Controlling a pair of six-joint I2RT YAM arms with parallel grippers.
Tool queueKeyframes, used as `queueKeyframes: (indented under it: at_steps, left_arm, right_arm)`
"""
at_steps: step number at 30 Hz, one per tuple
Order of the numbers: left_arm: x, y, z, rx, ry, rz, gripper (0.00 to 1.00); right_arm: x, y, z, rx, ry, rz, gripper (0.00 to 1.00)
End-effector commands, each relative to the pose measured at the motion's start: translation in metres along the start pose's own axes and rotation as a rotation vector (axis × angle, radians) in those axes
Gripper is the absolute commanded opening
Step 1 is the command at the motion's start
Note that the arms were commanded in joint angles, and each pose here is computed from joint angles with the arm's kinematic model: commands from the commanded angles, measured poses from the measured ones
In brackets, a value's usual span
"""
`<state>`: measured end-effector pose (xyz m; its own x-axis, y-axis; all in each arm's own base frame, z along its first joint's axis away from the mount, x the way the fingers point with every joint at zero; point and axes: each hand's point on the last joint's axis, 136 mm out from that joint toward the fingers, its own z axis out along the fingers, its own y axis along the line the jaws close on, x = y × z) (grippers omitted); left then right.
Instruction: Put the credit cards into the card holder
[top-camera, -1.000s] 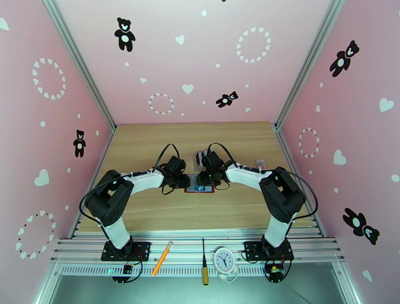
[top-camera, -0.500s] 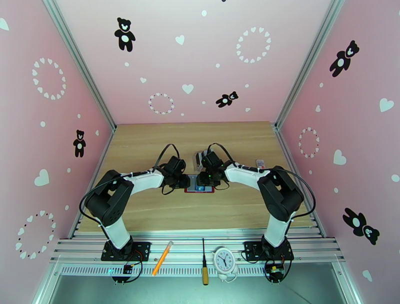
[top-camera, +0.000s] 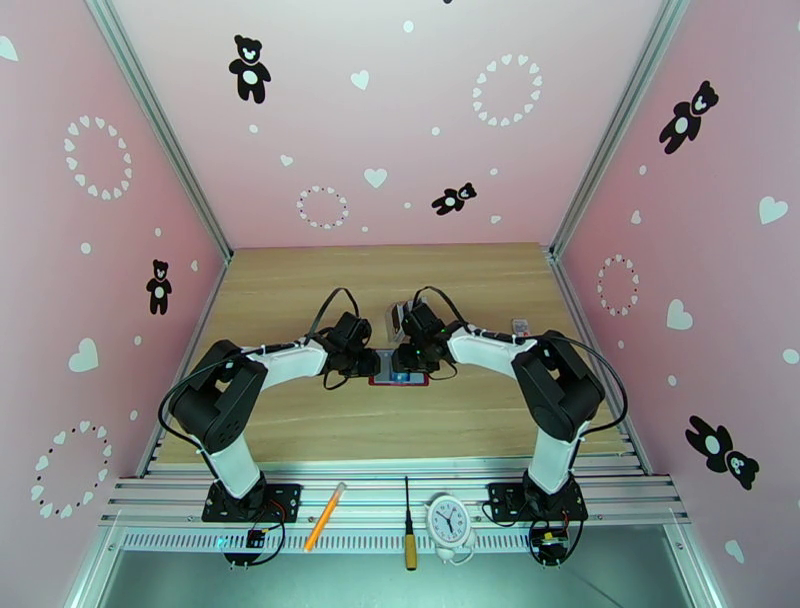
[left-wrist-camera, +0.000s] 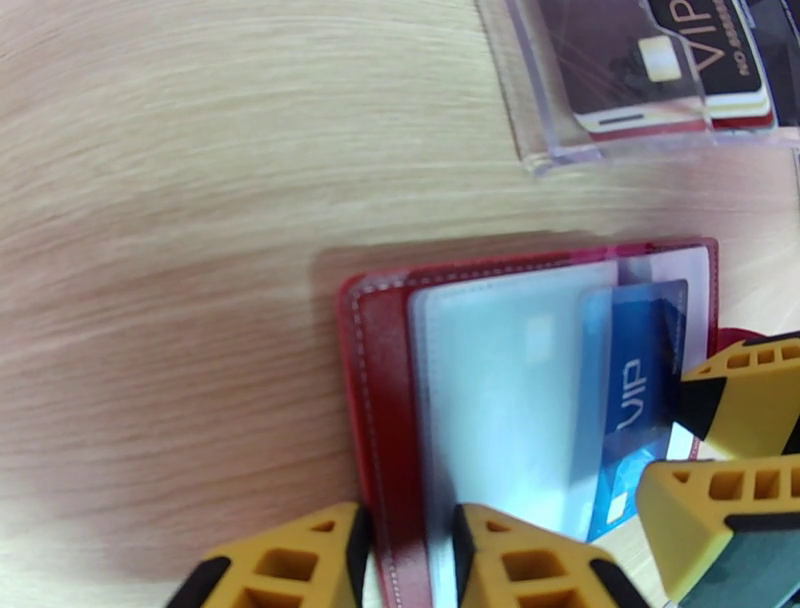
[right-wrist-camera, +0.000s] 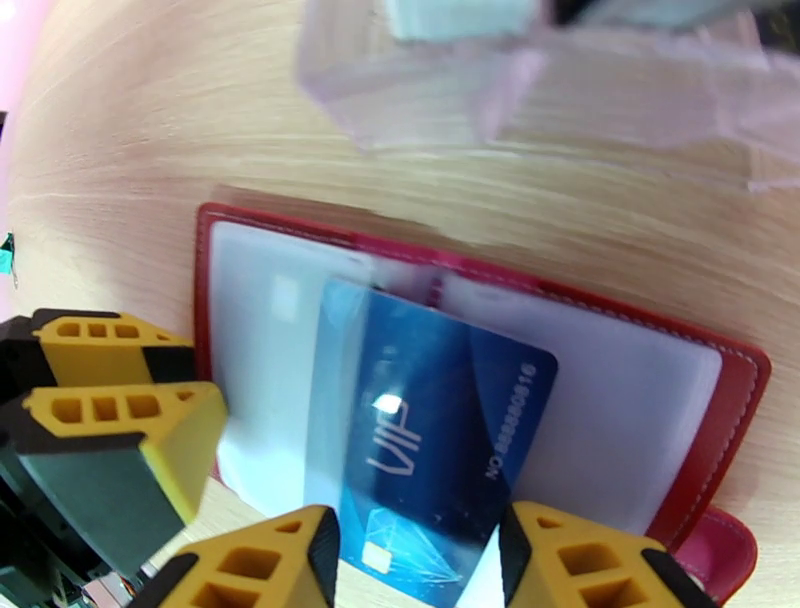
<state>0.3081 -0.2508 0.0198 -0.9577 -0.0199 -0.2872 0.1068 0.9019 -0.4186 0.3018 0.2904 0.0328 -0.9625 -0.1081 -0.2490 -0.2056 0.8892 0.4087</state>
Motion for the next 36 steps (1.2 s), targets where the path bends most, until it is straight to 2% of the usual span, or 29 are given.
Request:
queueKeyframes:
  at_steps: [1, 18, 23, 28, 36]
  left_arm:
    - [0.034, 0.003, 0.006, -0.002, 0.113, -0.016, 0.32]
    - [0.033, -0.002, 0.004, 0.017, 0.105, -0.023, 0.31]
    - [0.033, -0.002, 0.002, 0.02, 0.1, -0.021, 0.26]
    - [0.027, -0.008, -0.006, 0.03, 0.076, -0.009, 0.25]
    - [0.006, -0.02, -0.024, 0.039, 0.022, 0.026, 0.32]
  right_arm:
    - [0.0, 0.011, 0.006, -0.016, 0.02, -0.017, 0.47]
    - [-0.003, 0.03, 0.011, -0.035, 0.03, -0.04, 0.47]
    - [-0.002, 0.03, 0.014, -0.035, 0.035, -0.033, 0.47]
    - [-0.003, 0.025, 0.012, -0.018, 0.027, -0.021, 0.47]
    - [-0.005, 0.019, 0.005, -0.02, 0.01, -0.002, 0.47]
